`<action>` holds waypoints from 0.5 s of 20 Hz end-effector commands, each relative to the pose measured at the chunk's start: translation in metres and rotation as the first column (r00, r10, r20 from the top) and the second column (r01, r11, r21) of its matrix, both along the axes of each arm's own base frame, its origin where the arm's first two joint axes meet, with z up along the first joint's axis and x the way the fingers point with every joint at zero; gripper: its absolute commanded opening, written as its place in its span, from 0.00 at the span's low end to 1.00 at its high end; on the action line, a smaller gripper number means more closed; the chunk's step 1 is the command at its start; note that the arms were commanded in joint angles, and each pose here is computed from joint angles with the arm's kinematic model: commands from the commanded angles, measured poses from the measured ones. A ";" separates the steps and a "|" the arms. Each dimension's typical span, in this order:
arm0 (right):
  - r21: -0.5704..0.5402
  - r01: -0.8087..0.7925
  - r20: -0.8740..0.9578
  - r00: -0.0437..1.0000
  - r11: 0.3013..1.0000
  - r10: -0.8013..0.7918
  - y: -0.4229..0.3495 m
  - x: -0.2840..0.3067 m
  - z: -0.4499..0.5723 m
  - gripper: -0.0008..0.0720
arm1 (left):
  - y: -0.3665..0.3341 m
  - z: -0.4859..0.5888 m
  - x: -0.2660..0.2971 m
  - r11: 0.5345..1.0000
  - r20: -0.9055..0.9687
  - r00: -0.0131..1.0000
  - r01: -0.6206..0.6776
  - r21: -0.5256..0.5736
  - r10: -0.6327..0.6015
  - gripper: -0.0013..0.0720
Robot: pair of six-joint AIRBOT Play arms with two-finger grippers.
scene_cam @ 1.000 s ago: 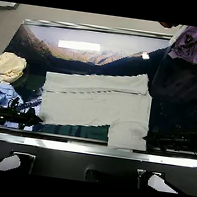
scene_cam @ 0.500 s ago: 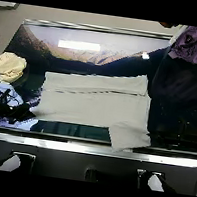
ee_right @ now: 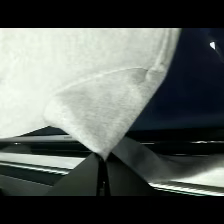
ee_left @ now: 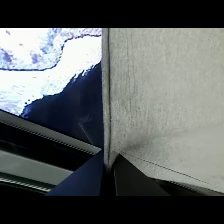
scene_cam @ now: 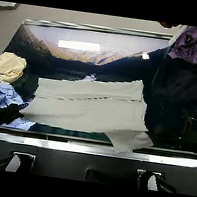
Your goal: Fold the clothes and pants, and hang the long-sleeved shirts on hangers.
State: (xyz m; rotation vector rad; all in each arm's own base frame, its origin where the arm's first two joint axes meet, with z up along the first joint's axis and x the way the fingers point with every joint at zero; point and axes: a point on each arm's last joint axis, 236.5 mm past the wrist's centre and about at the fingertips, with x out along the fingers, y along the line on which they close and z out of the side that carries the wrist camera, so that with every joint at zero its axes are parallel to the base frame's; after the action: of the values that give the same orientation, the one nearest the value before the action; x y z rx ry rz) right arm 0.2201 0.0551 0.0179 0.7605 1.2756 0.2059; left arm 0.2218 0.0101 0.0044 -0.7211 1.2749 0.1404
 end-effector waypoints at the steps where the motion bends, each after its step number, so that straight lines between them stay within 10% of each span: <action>1: -0.031 -0.005 0.099 0.995 1.000 0.008 0.018 0.028 0.020 0.06 | 0.003 0.004 0.013 0.999 0.057 0.998 -0.009 0.036 0.007 0.04; 10: -0.073 -0.159 0.101 0.981 0.985 0.166 0.050 0.180 0.005 0.06 | 0.022 -0.016 0.091 0.996 0.120 0.990 -0.085 0.040 0.080 0.04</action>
State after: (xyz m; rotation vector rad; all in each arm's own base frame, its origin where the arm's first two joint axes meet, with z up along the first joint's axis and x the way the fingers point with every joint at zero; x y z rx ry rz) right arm 0.3485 0.1007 0.0324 0.6204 1.2465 0.3214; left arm 0.2815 0.0194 -0.0096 -0.7182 1.1835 0.1644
